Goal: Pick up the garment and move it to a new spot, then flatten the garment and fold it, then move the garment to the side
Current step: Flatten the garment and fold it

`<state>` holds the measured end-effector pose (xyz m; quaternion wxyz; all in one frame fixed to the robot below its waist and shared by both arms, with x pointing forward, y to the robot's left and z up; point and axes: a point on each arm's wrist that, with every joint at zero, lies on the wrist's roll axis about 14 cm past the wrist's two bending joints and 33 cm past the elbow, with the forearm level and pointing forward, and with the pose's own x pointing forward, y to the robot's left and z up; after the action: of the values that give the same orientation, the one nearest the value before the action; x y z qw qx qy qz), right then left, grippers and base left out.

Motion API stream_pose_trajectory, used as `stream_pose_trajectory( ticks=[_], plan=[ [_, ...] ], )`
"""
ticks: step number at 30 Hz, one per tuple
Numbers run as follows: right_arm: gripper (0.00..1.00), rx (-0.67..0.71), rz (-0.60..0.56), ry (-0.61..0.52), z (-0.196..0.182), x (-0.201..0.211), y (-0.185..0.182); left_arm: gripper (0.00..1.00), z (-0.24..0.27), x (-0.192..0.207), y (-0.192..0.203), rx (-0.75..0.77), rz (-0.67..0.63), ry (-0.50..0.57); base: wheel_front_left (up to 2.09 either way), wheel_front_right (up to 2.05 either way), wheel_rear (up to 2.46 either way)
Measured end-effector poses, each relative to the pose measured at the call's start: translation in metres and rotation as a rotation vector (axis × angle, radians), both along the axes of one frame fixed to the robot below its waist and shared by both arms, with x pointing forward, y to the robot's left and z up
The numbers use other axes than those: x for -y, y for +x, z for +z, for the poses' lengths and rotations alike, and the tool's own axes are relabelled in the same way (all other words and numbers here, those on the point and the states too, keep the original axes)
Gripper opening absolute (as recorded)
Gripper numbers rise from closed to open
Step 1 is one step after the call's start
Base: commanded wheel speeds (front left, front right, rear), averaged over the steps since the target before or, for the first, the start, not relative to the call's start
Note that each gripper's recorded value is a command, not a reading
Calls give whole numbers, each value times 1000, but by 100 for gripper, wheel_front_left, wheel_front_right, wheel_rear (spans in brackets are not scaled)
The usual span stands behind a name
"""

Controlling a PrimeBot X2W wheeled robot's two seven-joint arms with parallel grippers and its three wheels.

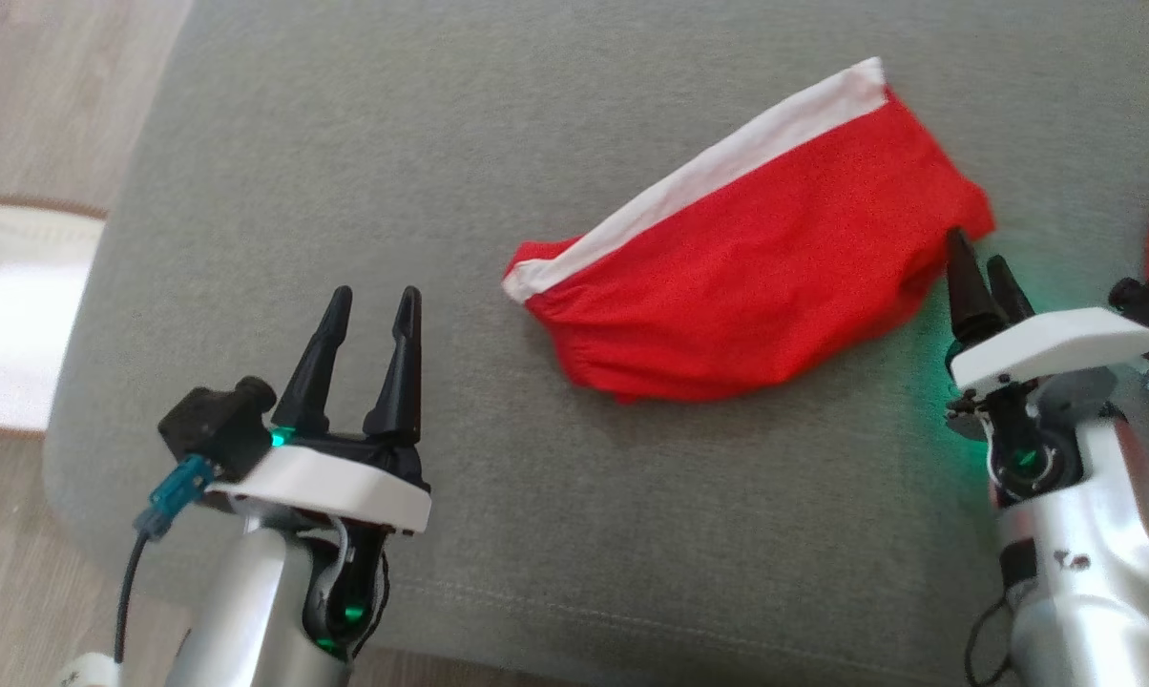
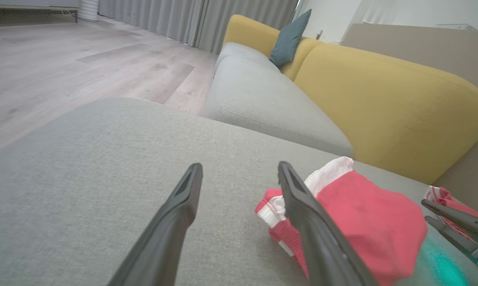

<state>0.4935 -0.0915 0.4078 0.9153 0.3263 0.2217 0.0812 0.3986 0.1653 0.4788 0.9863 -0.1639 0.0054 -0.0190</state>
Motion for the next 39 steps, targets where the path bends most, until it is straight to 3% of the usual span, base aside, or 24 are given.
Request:
stream_pose_trajectory(
  ticks=[5,22,23,24,25,32,39],
  plan=[
    [100,-100,-2,15,-25,-9,15,100,-5,-16,-6,-20,51,-2,0,0,0],
    [100,-194,86,-57,-35,-40,54,100,-7,-28,-9,-34,89,-10,0,0,0],
    [87,-196,91,-62,-36,-42,55,100,-7,-28,-8,-32,90,-9,0,0,0],
    [32,-195,94,-66,-35,-44,58,100,-6,-29,-8,-31,92,-8,0,0,0],
    [0,-192,91,-64,-34,-45,59,100,-6,-29,-8,-30,92,-8,0,0,0],
    [0,-145,40,-58,-24,-39,60,100,-3,-25,-5,-19,83,-12,0,0,0],
    [0,-88,-105,-14,-14,-3,49,100,6,-11,-1,9,42,-23,0,0,0]
  ],
)
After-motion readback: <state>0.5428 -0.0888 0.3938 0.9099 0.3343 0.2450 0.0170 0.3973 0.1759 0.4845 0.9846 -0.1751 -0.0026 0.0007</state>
